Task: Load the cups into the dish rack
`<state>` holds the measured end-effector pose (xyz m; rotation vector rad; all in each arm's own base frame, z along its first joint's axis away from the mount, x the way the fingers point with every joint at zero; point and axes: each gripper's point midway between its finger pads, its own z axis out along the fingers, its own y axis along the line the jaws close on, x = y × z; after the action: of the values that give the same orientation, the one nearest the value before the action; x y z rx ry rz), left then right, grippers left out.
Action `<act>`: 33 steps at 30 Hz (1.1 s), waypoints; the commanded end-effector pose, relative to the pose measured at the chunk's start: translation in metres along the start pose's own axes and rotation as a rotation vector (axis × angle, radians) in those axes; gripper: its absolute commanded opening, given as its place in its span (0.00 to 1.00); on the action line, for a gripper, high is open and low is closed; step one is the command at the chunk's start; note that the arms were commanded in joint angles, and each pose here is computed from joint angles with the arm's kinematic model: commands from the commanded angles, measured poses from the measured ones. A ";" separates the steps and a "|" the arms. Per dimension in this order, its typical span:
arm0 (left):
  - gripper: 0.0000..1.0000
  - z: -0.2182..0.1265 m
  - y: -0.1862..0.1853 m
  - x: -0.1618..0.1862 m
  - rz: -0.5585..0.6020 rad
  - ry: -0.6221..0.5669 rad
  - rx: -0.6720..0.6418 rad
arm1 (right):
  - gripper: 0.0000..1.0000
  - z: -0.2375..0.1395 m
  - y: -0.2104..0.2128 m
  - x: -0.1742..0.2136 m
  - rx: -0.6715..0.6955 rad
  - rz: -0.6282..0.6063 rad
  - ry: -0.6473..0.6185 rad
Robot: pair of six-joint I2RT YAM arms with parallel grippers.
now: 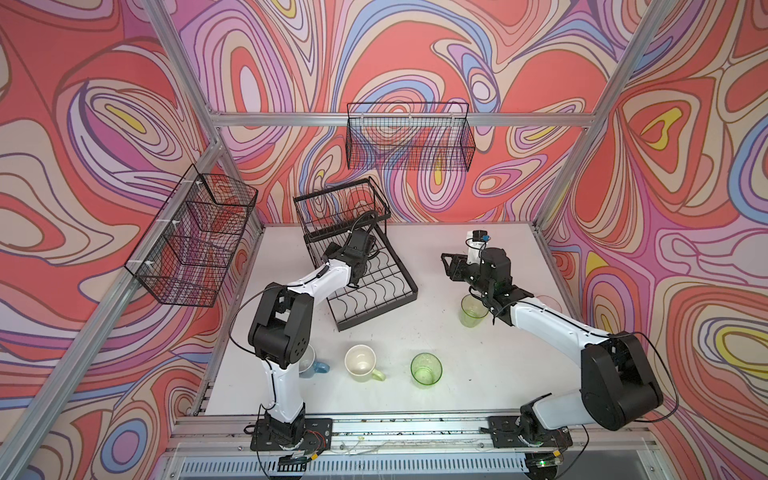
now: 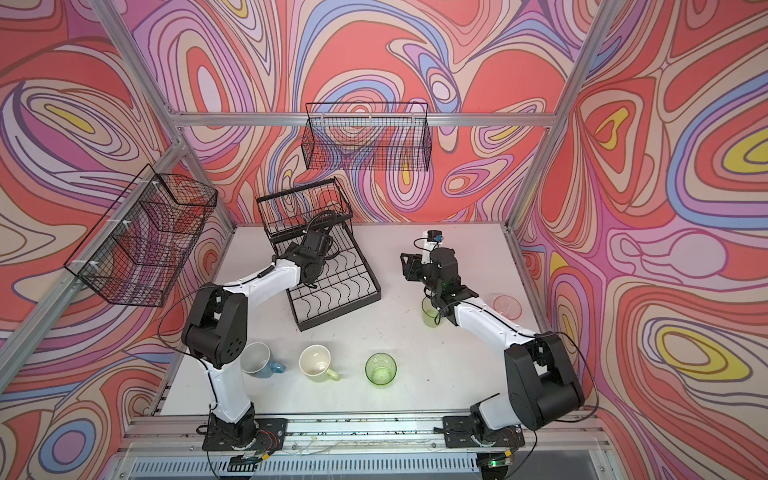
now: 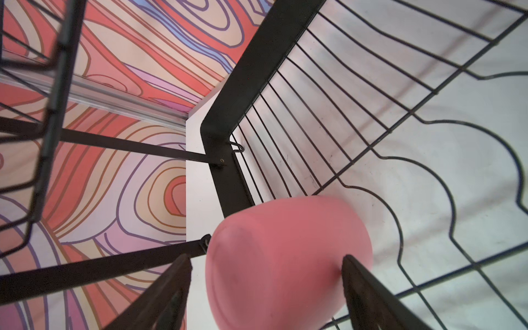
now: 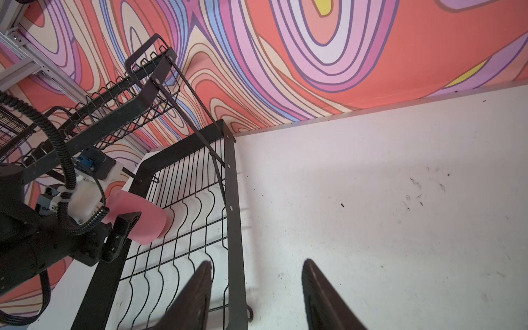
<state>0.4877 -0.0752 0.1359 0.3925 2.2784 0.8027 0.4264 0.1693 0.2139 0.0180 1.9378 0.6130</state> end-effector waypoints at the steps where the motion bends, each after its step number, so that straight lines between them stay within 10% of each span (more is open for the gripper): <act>1: 0.85 -0.008 0.021 0.006 -0.046 0.016 -0.038 | 0.53 -0.001 0.003 -0.006 -0.015 -0.001 -0.021; 33: 0.93 -0.055 0.007 -0.024 -0.112 -0.145 0.048 | 0.55 -0.003 0.003 -0.002 -0.020 0.001 -0.016</act>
<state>0.4680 -0.1011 0.1636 0.3835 2.2184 0.6940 0.4261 0.1703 0.2145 0.0155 1.9326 0.6216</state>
